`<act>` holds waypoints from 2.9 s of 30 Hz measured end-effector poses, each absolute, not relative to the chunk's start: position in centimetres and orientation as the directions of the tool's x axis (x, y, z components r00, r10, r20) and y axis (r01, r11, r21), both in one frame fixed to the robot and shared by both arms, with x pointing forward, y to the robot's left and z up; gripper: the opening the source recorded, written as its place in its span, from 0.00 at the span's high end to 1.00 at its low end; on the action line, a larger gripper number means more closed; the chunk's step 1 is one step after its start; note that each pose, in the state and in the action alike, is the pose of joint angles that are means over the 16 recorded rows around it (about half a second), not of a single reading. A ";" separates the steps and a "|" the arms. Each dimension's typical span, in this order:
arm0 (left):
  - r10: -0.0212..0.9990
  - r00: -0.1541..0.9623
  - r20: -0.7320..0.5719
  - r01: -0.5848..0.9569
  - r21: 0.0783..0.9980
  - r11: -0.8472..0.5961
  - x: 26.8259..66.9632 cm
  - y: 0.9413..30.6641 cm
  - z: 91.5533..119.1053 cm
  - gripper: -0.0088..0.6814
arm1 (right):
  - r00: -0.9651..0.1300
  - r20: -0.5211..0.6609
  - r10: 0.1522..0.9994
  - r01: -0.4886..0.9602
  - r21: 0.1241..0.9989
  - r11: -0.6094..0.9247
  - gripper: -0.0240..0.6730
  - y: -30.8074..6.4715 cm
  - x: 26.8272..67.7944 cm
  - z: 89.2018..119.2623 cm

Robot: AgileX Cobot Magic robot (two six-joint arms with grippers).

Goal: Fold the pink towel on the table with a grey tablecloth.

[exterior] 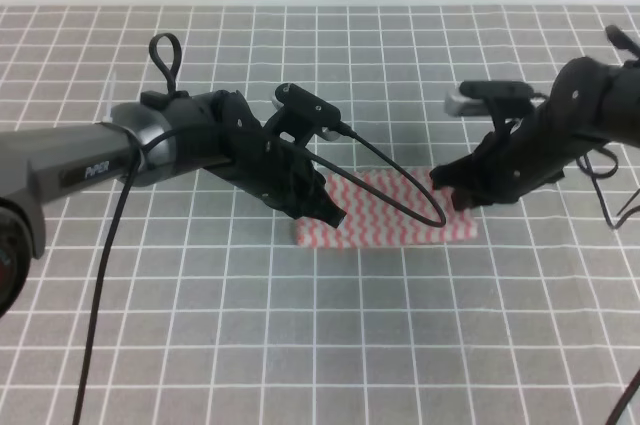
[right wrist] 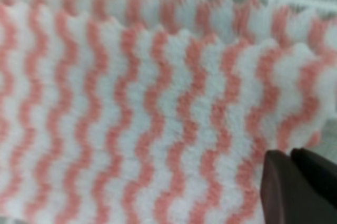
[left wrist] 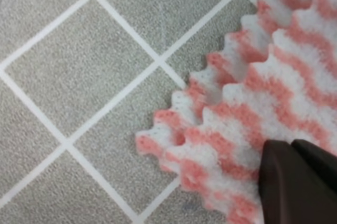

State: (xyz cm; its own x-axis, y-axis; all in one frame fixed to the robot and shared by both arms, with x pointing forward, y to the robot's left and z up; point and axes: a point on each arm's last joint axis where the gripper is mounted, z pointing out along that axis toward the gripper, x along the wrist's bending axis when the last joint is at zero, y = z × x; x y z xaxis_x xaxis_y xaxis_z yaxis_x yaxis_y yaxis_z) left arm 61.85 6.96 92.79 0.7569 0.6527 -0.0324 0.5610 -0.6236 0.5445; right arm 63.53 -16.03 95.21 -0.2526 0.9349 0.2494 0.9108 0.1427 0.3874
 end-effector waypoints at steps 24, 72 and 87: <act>0.661 0.750 0.024 0.510 0.615 -0.601 62.1 7.6 96.0 0.99 | -0.333 0.364 0.870 0.878 0.457 0.145 0.98 -14.9 63.0 97.9; 0.748 0.663 0.043 0.504 0.713 -0.488 62.1 14.2 104.9 0.99 | -0.489 0.556 0.672 0.837 0.517 0.181 0.99 -6.3 63.1 97.3; 0.746 0.664 0.044 0.503 0.712 -0.490 62.1 14.2 104.9 0.99 | -0.486 0.556 0.674 0.836 0.520 0.174 0.99 -5.0 63.3 96.4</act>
State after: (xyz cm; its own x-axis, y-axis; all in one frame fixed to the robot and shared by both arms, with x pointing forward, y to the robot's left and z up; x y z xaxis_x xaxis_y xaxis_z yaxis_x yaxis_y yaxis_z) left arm 62.06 14.17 104.92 0.6639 0.7465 0.0443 0.5031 -0.4897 0.7121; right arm 63.28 -5.03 96.42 -0.4864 0.6737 0.5563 0.8361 0.1742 0.5202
